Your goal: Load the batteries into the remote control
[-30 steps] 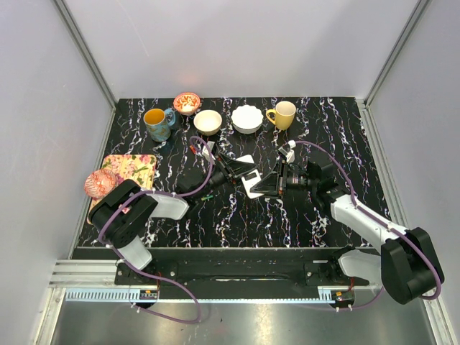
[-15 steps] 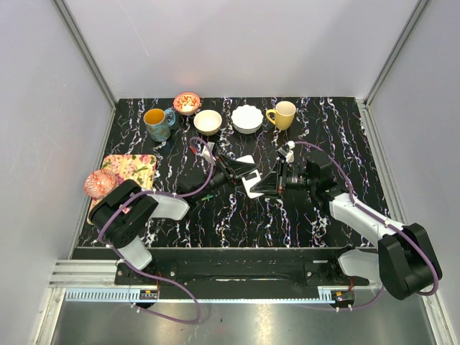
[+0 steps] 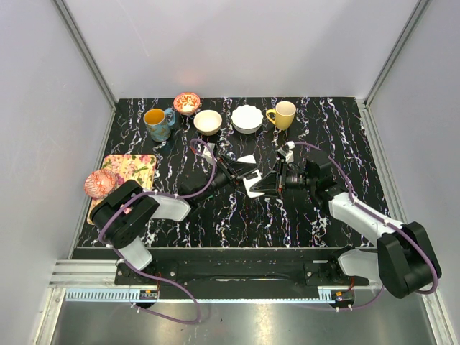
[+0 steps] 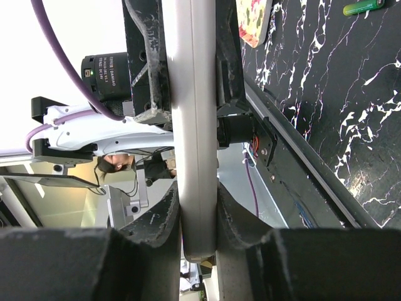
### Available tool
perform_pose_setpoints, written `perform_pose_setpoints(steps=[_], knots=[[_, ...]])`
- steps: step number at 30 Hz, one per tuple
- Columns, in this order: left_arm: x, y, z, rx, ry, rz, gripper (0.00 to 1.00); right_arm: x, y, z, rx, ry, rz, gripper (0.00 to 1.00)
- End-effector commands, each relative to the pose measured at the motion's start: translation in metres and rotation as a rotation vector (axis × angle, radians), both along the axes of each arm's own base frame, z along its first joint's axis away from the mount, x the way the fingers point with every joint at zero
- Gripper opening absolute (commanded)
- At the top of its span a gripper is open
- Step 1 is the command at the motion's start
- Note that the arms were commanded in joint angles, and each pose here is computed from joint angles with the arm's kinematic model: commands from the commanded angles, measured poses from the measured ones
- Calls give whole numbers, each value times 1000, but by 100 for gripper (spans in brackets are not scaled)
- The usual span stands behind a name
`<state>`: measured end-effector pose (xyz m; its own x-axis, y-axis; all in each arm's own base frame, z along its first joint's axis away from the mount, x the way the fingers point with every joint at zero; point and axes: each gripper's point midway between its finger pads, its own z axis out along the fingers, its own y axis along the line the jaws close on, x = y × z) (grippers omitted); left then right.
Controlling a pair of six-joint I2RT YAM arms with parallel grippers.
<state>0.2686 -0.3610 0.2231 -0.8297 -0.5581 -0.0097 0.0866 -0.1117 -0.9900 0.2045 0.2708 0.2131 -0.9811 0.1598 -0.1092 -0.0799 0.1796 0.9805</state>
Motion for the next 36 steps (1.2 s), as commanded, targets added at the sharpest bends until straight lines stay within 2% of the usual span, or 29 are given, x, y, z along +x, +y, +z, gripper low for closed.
perform_pose_setpoints(steps=[1,18,36], knots=[[-84,0,110,-317,-387,-206,0,42,5,16,2,-87,-156,0],[-108,-11,99,-289,-403,-306,0,65,-6,19,0,-88,-215,0],[-129,-25,86,-264,-400,-411,0,97,-3,33,21,-106,-244,24]])
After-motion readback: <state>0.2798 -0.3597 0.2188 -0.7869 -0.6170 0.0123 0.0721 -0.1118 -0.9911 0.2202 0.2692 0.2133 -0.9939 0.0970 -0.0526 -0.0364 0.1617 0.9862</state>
